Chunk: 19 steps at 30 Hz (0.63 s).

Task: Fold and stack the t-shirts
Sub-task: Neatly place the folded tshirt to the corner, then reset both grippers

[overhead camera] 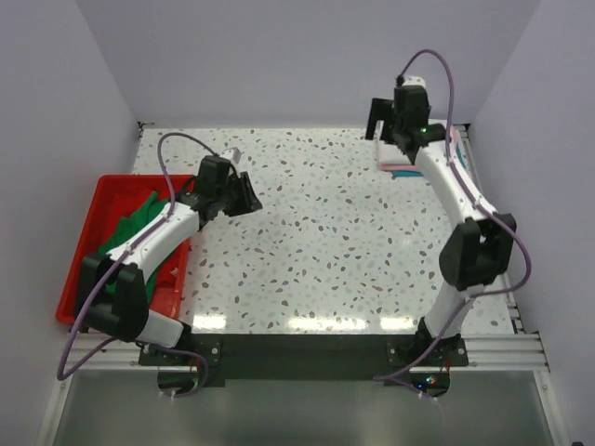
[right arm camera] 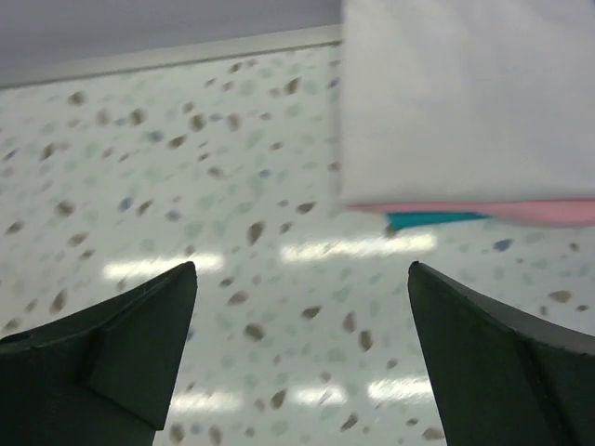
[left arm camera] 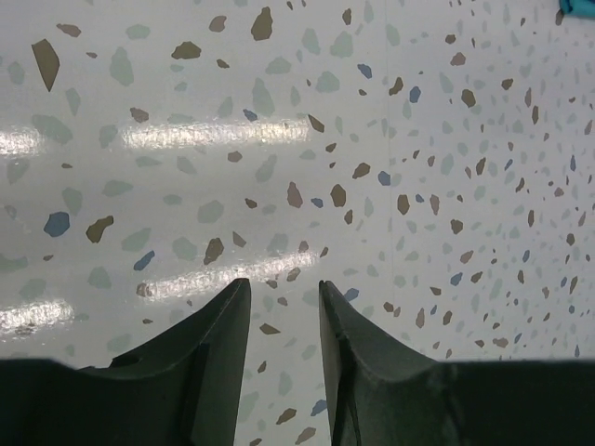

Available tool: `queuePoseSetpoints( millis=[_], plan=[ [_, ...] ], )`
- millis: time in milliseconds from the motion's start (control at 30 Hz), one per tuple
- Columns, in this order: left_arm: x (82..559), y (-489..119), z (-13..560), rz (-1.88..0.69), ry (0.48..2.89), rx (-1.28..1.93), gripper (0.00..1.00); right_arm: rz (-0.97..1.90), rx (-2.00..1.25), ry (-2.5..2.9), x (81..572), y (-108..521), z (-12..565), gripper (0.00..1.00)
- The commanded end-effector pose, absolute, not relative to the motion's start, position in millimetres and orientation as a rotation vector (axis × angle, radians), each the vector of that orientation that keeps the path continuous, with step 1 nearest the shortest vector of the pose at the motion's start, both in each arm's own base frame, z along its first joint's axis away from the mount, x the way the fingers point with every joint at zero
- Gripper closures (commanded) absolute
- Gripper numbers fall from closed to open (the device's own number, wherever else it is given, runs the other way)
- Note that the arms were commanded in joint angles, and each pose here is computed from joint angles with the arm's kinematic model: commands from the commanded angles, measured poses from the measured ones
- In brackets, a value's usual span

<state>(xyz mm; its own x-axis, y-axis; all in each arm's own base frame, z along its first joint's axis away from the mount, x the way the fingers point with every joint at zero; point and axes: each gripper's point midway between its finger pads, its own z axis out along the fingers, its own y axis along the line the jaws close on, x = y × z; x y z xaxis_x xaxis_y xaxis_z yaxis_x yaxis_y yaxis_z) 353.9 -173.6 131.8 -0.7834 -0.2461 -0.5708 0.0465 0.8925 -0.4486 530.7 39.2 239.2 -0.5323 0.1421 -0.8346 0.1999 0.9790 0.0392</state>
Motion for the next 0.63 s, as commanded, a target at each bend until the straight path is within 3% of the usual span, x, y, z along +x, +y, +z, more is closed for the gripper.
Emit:
queuePoseSetpoints(
  millis=[0, 33, 167, 333, 600],
  plan=[
    [354.7, -172.7, 165.3, -0.647, 2.273, -0.142, 0.60, 0.232, 0.171, 1.955, 474.2, 121.1, 302.0, 0.01],
    [348.7, -170.4, 158.4, -0.643, 2.283, -0.147, 0.60, 0.271, 0.185, 2.005, 456.8, 131.3, 266.8, 0.01],
    [333.5, -171.2, 155.4, -0.691, 2.253, -0.138, 0.60, 0.424, 0.104, 2.063, 385.0, 168.0, 232.0, 0.01],
    [313.6, -171.6, 137.6, -0.737, 2.255, -0.141, 0.60, 0.486, 0.105, 2.206, 326.3, 162.2, 170.9, 0.01],
    [300.0, -162.4, 130.6, -0.704, 2.238, -0.142, 0.59, 0.433, 0.095, 2.257, 302.7, 146.9, 152.2, 0.01]
  ],
)
